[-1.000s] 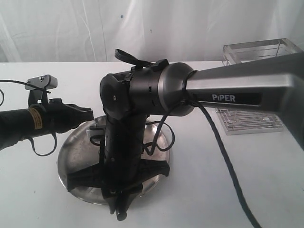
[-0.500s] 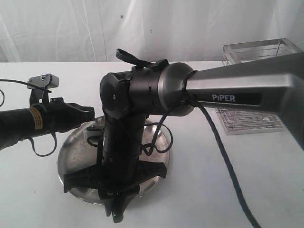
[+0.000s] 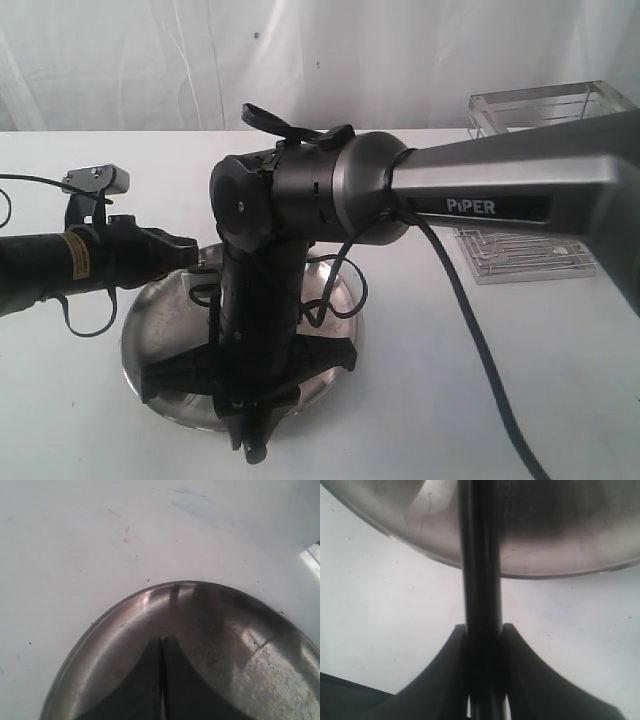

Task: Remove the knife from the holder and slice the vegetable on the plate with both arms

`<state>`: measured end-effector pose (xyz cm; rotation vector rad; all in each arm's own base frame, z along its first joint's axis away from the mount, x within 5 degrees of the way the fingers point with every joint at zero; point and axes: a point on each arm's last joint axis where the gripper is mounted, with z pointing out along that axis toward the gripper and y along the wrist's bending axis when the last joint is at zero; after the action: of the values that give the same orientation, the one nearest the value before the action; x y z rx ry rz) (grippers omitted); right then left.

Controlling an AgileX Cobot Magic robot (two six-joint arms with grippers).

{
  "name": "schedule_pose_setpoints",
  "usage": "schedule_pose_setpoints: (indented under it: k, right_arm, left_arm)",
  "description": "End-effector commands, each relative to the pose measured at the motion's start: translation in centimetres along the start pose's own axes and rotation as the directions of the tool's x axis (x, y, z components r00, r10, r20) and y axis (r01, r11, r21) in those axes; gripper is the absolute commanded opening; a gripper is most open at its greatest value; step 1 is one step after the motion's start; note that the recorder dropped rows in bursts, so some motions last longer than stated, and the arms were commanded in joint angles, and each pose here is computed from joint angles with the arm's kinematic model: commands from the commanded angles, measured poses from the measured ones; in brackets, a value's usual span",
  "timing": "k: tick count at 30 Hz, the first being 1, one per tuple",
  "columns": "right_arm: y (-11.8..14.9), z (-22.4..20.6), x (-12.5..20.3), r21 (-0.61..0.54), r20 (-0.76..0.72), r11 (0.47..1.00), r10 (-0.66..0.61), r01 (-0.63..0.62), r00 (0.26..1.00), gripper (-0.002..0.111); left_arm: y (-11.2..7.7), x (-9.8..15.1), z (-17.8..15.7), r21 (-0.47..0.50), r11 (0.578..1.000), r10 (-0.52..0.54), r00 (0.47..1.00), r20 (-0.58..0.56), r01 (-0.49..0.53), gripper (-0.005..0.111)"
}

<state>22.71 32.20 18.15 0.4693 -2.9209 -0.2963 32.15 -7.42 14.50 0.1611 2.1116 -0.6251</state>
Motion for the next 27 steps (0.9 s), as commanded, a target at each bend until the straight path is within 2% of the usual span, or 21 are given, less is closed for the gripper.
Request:
schedule_pose_setpoints:
  k: [1,13,17,27]
  right_arm:
    - [-0.03,-0.11,0.15,0.002,-0.003,1.0,0.001,-0.001,1.0,0.0]
    - [0.02,-0.11,0.37,-0.003,-0.028,1.0,0.002,-0.002,1.0,0.0]
    - [0.34,-0.12,0.52,-0.039,-0.043,0.999,-0.019,0.017,0.999,0.0]
    - [0.17,-0.11,0.17,-0.02,-0.006,1.0,0.016,-0.016,1.0,0.0]
  left_arm:
    - [-0.25,0.01,-0.14,0.028,1.0,0.01,1.0,0.005,-0.01,0.0]
    - [-0.5,0.2,-0.15,0.057,0.997,0.054,0.998,-0.012,-0.054,0.0]
    - [-0.51,0.22,-0.15,0.058,0.997,0.043,0.999,-0.015,-0.042,0.0]
    - [-0.53,0.29,-0.16,0.06,0.997,0.054,0.998,-0.023,-0.052,0.0]
